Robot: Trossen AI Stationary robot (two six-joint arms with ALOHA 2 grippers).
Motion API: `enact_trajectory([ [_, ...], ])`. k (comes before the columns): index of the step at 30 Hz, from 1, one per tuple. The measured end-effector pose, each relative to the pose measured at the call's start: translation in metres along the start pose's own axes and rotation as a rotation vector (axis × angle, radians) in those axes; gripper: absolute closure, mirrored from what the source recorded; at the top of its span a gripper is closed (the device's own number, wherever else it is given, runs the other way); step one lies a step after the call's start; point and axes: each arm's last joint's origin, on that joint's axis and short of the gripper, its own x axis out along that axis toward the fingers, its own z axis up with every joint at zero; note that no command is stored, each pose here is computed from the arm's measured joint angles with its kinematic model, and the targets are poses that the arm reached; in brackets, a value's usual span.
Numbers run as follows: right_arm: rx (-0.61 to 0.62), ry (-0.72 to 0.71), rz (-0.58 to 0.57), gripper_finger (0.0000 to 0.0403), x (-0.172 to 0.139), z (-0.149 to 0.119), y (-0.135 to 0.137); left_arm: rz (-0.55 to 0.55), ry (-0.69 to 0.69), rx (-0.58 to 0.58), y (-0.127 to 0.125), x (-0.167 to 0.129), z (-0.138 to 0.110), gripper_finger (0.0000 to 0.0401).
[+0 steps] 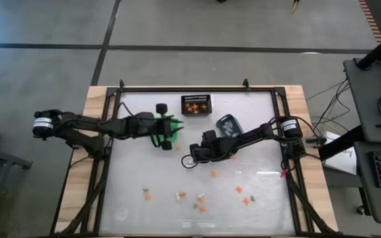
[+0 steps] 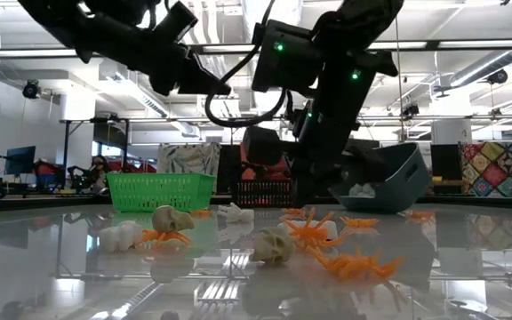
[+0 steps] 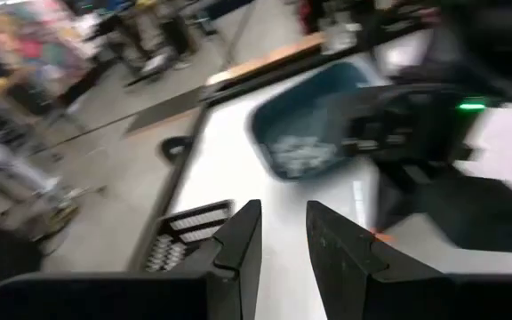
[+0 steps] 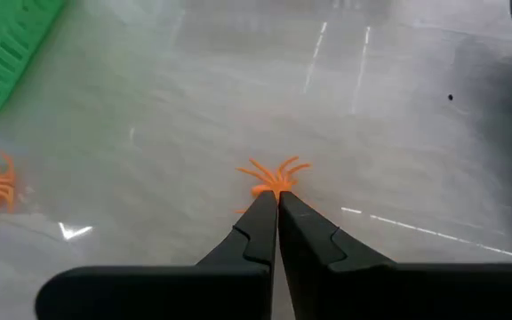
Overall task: Sort Halloween decoration
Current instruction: Put the orange spider toy into the black bin
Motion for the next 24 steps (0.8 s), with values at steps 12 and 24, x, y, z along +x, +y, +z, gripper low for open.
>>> enact_trajectory([
  [12,-0.019,-0.004,0.006,0.0394,-0.003,0.002,0.000,0.012,0.006,0.003,0.001,0.000,0.000,0.0326],
  [24,-0.083,0.103,0.029,0.0394,-0.057,0.049,-0.020,0.019,-0.059,-0.017,0.008,-0.013,0.010,0.0326],
])
